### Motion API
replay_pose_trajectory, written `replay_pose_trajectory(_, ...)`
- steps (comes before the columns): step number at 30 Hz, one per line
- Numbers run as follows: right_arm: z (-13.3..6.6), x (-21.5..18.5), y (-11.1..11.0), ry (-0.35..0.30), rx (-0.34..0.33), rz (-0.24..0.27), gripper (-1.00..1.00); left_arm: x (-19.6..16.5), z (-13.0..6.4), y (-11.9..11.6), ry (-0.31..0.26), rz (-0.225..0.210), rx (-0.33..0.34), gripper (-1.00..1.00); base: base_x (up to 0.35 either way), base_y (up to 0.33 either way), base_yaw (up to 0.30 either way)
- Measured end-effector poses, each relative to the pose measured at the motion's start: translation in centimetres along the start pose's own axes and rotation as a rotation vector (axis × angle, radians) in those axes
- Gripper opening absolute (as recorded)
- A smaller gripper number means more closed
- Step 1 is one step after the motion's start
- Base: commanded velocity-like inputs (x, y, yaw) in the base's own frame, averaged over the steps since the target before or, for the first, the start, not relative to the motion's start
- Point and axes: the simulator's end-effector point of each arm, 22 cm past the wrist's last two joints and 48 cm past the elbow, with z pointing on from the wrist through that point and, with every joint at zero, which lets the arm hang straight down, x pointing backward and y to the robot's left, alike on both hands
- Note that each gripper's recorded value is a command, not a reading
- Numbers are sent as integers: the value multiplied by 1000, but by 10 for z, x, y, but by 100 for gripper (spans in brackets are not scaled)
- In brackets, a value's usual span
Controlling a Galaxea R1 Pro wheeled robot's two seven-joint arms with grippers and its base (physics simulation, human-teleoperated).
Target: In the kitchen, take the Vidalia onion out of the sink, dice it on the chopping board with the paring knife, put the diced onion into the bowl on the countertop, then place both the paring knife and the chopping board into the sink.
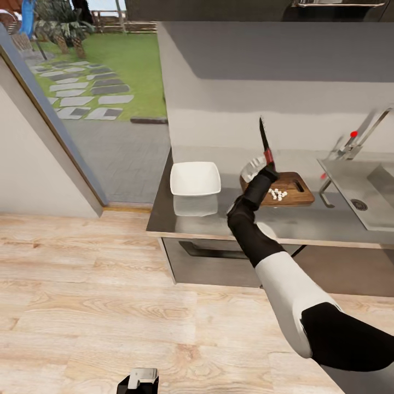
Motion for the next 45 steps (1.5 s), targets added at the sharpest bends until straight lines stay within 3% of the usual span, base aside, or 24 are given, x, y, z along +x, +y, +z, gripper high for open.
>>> replay_pose_trajectory(4,-14,1,37,-36,-65,-138,-100,0,0,0,0,0,0,100,0,0,0)
replay_pose_trajectory(7,-34,26,94,-40,-188,-260,-100,0,0,-1,0,0,1,100,0,0,0)
replay_pose_trajectory(8,-36,27,98,-42,-195,-275,-100,0,0,-1,0,0,1,100,0,0,0)
replay_pose_trajectory(20,-37,31,101,-35,-206,-275,-100,9,0,-2,41,4,4,100,0,0,0)
replay_pose_trajectory(45,-33,28,92,-30,-181,-263,-100,9,0,-7,43,2,13,100,-88,0,0)
